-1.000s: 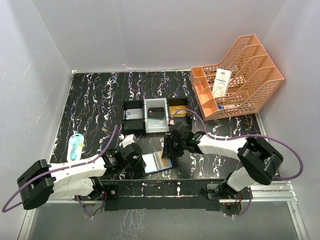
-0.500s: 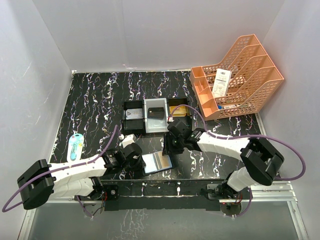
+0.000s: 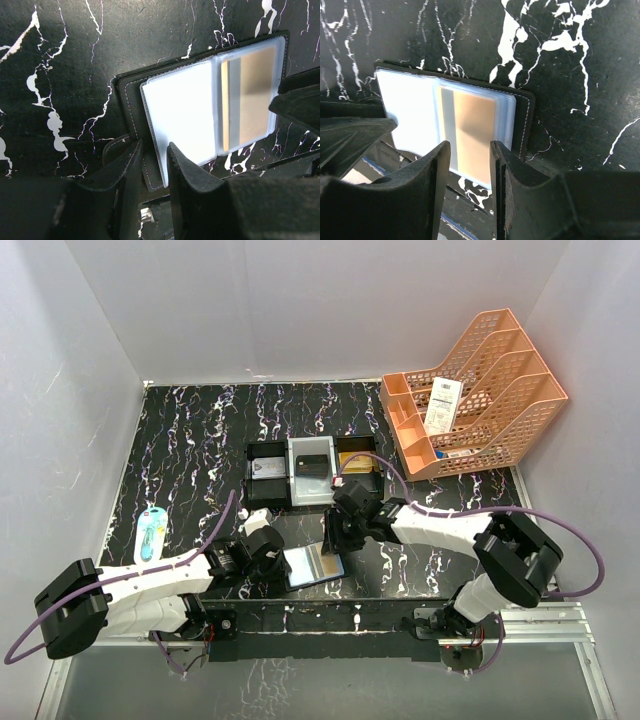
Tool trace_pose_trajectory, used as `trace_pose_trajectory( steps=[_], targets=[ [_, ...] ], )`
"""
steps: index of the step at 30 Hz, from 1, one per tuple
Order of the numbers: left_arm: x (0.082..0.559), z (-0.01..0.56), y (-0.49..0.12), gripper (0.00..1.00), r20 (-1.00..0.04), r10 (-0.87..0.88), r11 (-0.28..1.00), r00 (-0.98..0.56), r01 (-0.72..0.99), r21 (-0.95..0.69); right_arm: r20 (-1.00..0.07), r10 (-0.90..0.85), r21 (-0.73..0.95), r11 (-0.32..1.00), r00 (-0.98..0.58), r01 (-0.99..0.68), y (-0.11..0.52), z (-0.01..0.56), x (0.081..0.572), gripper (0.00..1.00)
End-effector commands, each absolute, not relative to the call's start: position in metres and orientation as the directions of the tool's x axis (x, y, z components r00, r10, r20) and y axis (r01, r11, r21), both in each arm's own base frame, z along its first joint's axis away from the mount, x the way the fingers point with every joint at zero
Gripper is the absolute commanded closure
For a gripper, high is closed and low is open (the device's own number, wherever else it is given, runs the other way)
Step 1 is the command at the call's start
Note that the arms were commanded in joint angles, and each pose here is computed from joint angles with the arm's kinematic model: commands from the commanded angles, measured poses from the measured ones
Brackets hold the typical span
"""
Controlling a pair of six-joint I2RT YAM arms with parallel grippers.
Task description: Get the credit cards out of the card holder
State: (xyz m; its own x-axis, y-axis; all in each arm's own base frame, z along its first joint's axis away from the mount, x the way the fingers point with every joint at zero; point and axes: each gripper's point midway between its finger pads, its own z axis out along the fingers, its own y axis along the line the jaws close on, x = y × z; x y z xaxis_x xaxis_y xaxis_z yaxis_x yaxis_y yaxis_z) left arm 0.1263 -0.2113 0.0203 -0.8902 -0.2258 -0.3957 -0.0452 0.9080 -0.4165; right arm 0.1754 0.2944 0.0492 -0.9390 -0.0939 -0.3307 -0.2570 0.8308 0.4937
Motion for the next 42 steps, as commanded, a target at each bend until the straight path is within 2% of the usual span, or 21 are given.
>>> trace_pose_trajectory(
  steps=[1, 9, 26, 36, 42],
  targets=[
    [0.122, 0.015, -0.212, 0.76, -0.379, -0.210, 0.910, -0.901, -0.038, -0.413, -0.338, -0.090, 0.477, 0.842, -0.937, -0.253, 0.296, 0.040, 0.177, 0.65],
    [0.122, 0.015, -0.213, 0.76, -0.377, -0.212, 0.908, -0.902, -0.039, -0.416, -0.342, -0.116, 0.456, 0.847, -0.933, -0.273, 0.297, 0.041, 0.175, 0.64],
    [0.120, 0.013, -0.214, 0.77, -0.371, -0.207, 0.907, -0.905, -0.036, -0.419, -0.338, -0.100, 0.628, 0.717, -0.936, -0.303, 0.330, 0.071, 0.164, 0.68],
    [0.120, 0.014, -0.213, 0.77, -0.373, -0.211, 0.906, -0.903, -0.038, -0.421, -0.390, -0.065, 0.487, 0.832, -0.919, -0.265, 0.303, 0.065, 0.182, 0.64],
    [0.120, 0.014, -0.213, 0.77, -0.374, -0.211, 0.907, -0.903, -0.037, -0.420, -0.372, -0.078, 0.460, 0.850, -0.925, -0.257, 0.298, 0.056, 0.180, 0.64]
  ],
)
